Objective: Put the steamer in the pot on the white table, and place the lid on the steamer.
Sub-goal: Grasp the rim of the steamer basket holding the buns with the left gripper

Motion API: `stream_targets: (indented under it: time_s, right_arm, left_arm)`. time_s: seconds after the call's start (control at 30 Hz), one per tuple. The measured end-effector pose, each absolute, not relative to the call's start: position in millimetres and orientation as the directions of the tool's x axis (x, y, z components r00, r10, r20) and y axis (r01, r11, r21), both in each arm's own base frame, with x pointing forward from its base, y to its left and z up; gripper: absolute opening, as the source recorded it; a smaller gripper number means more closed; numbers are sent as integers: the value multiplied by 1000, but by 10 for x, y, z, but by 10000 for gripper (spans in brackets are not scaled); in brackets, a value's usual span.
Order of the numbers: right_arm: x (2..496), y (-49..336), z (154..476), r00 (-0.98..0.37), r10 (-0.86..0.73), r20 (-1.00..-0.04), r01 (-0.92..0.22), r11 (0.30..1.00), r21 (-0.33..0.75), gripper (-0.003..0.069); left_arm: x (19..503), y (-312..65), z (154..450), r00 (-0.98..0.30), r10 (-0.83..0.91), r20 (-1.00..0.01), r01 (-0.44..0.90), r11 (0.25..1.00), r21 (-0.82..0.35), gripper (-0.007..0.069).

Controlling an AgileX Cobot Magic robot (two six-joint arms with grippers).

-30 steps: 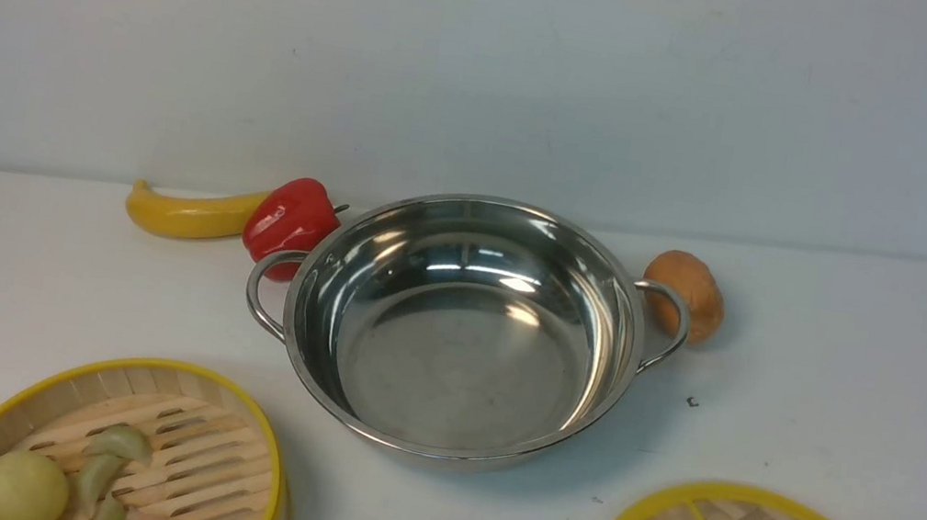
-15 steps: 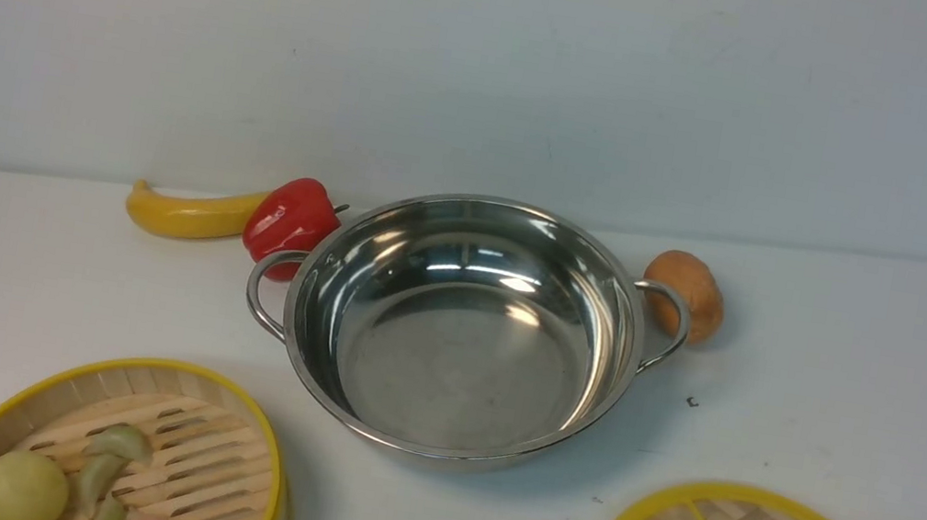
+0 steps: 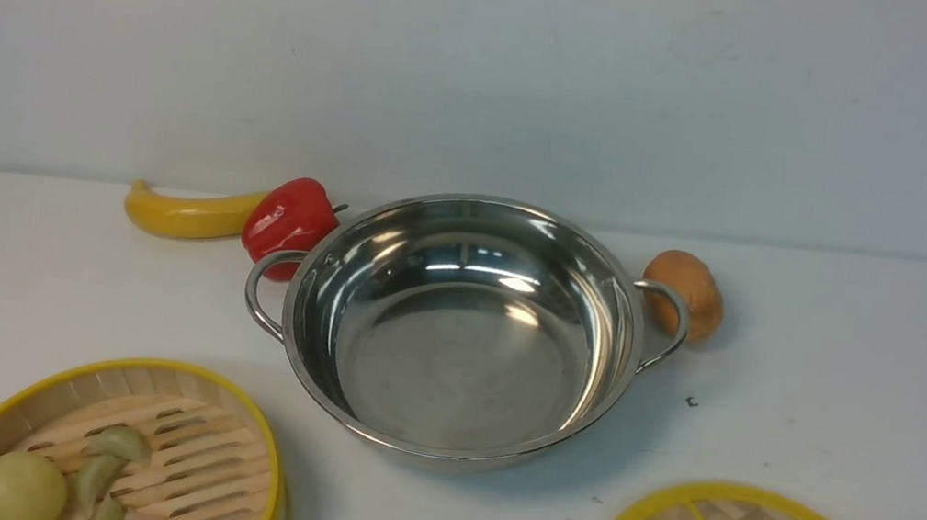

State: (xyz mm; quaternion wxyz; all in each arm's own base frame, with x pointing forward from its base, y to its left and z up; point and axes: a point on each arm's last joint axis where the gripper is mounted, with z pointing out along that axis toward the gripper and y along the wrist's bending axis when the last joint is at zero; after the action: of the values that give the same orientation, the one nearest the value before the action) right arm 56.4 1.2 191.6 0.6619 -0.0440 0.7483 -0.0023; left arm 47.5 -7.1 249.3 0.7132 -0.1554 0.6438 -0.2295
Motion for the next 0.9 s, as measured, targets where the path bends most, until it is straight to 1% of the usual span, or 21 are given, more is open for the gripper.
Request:
stream_targets:
  time_s: [0.03, 0.07, 0.1, 0.13, 0.17, 0.2, 0.27, 0.3, 0.37, 0.4, 0.43, 0.53, 0.67, 0.77, 0.8, 0.83, 0.9]
  right_arm:
    - [564, 12, 1916, -120, -69, -990, -63, 996, -62, 245]
    - [564, 12, 1916, -119, -69, -990, -63, 996, -62, 245]
    - [564, 12, 1917, -119, -69, -991, -63, 996, -62, 245]
    - [564, 12, 1917, -119, -69, -991, -63, 996, -62, 245]
    - [564, 12, 1917, -119, -69, -991, -63, 996, -62, 245]
    - [564, 13, 1918, -118, -69, -991, -63, 996, -62, 245]
    - [564, 13, 1918, -118, -69, -991, -63, 996, -62, 245]
    - [564, 13, 1918, -118, -69, -991, -63, 996, -62, 245]
    - [564, 13, 1918, -118, -69, -991, -63, 996, -62, 246]
    - [564, 13, 1918, -118, -69, -991, -63, 996, -62, 246]
    - [564, 13, 1918, -118, -69, -991, -63, 996, -62, 246]
    - [564, 13, 1918, -118, -69, -991, -63, 996, -62, 246]
    - [564, 13, 1918, -118, -69, -991, -63, 996, -62, 246]
    - [564, 13, 1918, -118, -69, -991, -63, 996, -62, 246]
    - [564, 13, 1918, -118, -69, -991, -63, 996, -62, 246]
    - [564, 13, 1918, -118, -69, -991, -63, 996, -62, 246]
    - [564, 13, 1918, -118, -68, -991, -63, 996, -61, 246]
  left_arm:
    - [453, -93, 2559, 51, -512, -858, 144, 854, -501, 241]
    - [413, -141, 2688, 18, -486, -874, 163, 864, -477, 241]
    - [390, -182, 2784, -39, -452, -891, 199, 871, -450, 241]
    - [380, -213, 2855, -86, -422, -902, 213, 877, -431, 241]
    - [379, -221, 2871, -100, -415, -904, 215, 878, -427, 241]
    - [392, -282, 2960, -226, -355, -907, 235, 884, -404, 241]
    - [433, -346, 3092, -364, -263, -894, 262, 892, -369, 241]
    - [465, -370, 3141, -459, -178, -870, 287, 898, -335, 241]
    - [573, -402, 3197, -580, -24, -814, 347, 897, -273, 241]
    - [630, -410, 3211, -615, 25, -788, 369, 892, -259, 241]
    - [735, -416, 3224, -639, 116, -760, 420, 881, -219, 241]
    - [1013, -416, 3215, -667, 232, -708, 481, 860, -172, 241]
    - [1448, -413, 3128, -716, 317, -622, 529, 827, -189, 242]
    - [1717, -418, 3093, -740, 373, -559, 564, 798, -214, 265]
    - [1754, -417, 3085, -744, 380, -549, 566, 795, -218, 270]
    - [1901, -406, 3052, -758, 396, -518, 567, 793, -223, 290]
    - [2076, -383, 2988, -784, 394, -480, 545, 808, -227, 315]
